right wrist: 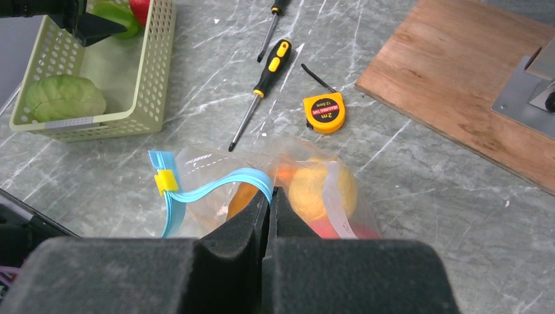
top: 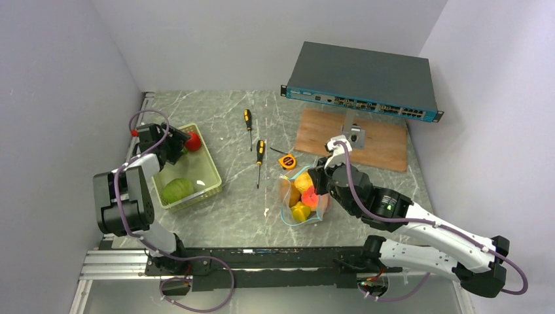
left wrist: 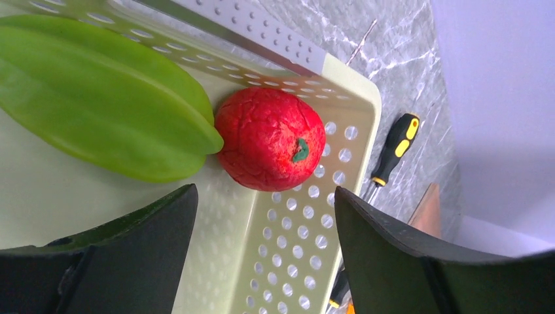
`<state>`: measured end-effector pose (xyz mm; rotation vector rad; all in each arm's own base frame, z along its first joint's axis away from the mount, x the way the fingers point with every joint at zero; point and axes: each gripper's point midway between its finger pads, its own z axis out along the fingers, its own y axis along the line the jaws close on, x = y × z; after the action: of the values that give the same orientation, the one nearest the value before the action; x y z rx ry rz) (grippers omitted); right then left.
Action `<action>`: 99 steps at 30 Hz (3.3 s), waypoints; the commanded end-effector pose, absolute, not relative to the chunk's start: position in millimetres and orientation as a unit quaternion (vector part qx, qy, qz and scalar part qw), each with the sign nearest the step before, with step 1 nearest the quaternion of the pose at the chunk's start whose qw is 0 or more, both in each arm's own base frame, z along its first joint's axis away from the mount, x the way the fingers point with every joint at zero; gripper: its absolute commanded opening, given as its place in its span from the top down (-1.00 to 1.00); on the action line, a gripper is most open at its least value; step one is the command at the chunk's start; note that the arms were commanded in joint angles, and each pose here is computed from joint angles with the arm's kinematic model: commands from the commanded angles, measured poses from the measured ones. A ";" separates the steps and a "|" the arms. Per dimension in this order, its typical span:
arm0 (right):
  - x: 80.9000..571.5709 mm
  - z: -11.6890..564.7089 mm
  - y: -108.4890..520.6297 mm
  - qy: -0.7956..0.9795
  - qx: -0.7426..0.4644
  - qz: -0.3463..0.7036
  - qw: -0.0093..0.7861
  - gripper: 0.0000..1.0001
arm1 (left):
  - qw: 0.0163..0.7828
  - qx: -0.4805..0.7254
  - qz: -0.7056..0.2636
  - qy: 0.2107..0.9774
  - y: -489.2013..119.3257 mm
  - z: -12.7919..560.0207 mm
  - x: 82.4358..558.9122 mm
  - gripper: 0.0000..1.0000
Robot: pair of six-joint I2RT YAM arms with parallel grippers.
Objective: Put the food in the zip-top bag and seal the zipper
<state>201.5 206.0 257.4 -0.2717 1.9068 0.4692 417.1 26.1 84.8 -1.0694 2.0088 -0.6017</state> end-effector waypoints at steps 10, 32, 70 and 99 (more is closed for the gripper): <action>208.8 278.7 207.5 0.787 -0.089 0.208 0.573 1.00 | 0.401 -0.477 -0.266 0.735 32.0 103.6 460.7 -0.60; 208.7 278.0 202.8 0.789 -0.084 0.202 0.574 1.00 | 0.350 -0.503 -0.192 0.767 21.6 63.0 459.7 -0.29; 208.7 283.3 213.9 0.789 -0.076 0.224 0.567 1.00 | 0.470 0.010 -0.424 0.775 -175.2 259.9 254.8 0.42; 206.1 289.8 211.2 0.788 -0.073 0.231 0.566 1.00 | 0.403 0.273 -0.431 0.760 -357.8 270.1 143.3 0.15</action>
<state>206.1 208.5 254.1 -0.2273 1.9296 0.4539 130.7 -354.0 261.6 0.7256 1.9406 -1.1562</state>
